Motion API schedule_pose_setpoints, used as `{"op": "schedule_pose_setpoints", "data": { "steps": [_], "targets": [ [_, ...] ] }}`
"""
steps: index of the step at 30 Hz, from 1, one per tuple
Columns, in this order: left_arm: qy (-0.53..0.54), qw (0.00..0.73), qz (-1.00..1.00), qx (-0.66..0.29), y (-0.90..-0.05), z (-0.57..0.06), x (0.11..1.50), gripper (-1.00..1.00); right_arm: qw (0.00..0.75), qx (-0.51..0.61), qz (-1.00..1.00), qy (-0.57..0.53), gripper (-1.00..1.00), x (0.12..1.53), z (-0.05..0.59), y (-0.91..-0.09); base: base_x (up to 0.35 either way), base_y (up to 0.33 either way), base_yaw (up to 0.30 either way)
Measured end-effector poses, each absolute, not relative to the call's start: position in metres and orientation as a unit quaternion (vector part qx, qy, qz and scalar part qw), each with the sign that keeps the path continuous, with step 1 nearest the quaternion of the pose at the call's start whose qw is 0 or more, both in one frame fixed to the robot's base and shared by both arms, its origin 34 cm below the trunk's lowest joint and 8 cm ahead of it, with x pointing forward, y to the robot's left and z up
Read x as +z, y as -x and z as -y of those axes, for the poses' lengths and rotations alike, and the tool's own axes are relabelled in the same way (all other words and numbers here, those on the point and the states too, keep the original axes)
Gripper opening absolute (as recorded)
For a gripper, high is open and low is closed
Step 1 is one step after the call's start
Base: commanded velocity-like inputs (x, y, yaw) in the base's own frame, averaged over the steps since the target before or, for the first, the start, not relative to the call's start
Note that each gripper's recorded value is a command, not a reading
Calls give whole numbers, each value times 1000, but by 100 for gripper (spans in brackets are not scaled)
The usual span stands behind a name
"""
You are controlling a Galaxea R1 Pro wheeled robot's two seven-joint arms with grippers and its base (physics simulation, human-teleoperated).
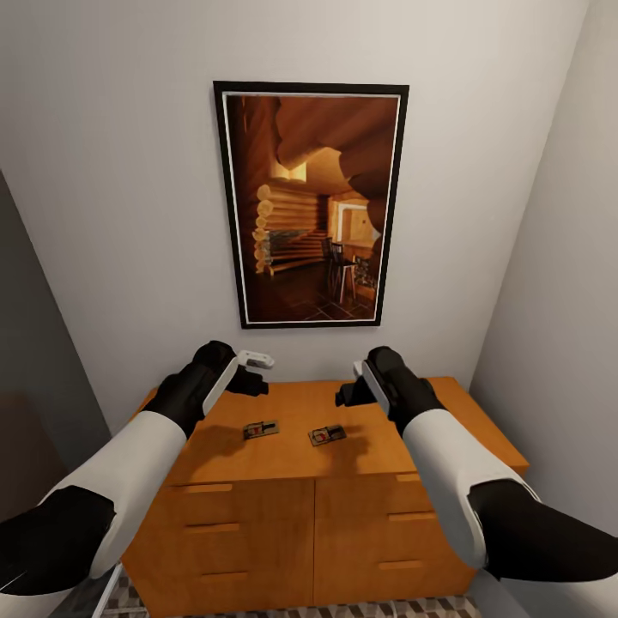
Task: Take the four mousetraps from the cabinet in the bathroom and place them on the bathroom floor. Make sure all four end up on the same floor surface, and ensure that at least two of them are either under or directly next to the same bathroom sink.
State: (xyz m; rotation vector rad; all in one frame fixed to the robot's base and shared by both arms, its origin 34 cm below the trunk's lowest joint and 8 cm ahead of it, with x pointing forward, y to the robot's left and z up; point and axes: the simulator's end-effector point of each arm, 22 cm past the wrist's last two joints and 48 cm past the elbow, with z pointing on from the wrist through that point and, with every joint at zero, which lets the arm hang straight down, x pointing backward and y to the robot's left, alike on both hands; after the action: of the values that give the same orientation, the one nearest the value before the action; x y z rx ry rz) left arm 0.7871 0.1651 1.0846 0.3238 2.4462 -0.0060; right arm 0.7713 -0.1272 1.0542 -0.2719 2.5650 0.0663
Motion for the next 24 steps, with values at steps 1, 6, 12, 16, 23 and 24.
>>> {"op": "schedule_pose_setpoints", "data": {
  "steps": [1,6,12,16,23,24],
  "targets": [
    [-124,330,-936,-2,-787,-165,1084,100,277,26,-954,108,100,1054,124,-770,0,0,0],
    [-124,330,-936,-2,-787,-166,1084,100,275,31,-952,129,100,1054,114,-768,0,0,0],
    [-124,332,-935,-2,-787,-165,1086,100,274,33,-952,135,100,1053,111,-767,0,0,0],
    [-125,335,-934,-3,-788,-164,1088,100,273,36,-952,132,100,1053,111,-767,0,0,0],
    [-126,337,-933,-4,-788,-162,1089,100,273,46,-955,110,100,1053,117,-768,0,1,0],
    [-126,337,-933,-4,-788,-162,1089,100,273,48,-955,103,100,1053,119,-769,0,21,0]
  ]
}}
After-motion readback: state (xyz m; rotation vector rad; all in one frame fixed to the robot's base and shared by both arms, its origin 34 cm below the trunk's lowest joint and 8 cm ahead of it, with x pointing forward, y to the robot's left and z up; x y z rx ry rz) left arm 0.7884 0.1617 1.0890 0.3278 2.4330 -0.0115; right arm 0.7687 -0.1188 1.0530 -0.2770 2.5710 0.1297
